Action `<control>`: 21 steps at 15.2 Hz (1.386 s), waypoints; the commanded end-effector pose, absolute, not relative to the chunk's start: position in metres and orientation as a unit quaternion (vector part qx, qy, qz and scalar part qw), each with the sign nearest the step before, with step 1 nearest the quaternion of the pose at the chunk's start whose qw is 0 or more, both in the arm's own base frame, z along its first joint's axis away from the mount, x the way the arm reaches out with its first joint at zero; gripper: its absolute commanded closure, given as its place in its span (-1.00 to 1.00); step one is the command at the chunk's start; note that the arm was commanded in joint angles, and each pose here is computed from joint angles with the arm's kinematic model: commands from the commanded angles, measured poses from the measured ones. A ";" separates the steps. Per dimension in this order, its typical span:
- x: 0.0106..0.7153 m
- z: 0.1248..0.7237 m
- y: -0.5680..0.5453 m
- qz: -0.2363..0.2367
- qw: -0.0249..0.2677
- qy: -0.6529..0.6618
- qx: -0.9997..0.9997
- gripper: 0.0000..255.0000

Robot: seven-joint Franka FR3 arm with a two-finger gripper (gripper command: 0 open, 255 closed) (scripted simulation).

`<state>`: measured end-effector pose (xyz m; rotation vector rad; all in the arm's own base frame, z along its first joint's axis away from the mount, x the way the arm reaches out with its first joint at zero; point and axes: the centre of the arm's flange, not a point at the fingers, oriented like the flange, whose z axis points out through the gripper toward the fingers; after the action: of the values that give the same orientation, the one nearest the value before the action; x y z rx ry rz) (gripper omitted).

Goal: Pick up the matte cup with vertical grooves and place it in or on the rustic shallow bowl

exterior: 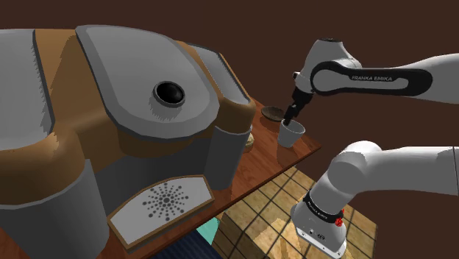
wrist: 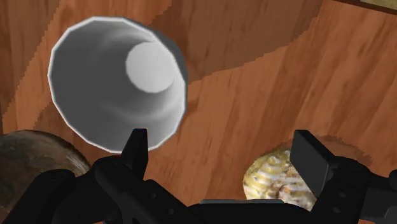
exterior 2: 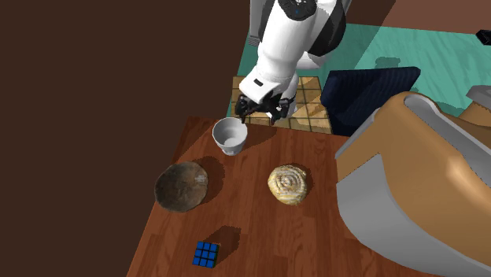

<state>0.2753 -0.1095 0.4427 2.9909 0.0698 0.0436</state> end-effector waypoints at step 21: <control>0.266 0.353 -0.147 0.013 0.082 0.018 0.996 1.00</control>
<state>0.2662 -0.1473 0.3534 2.9764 0.0533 0.0397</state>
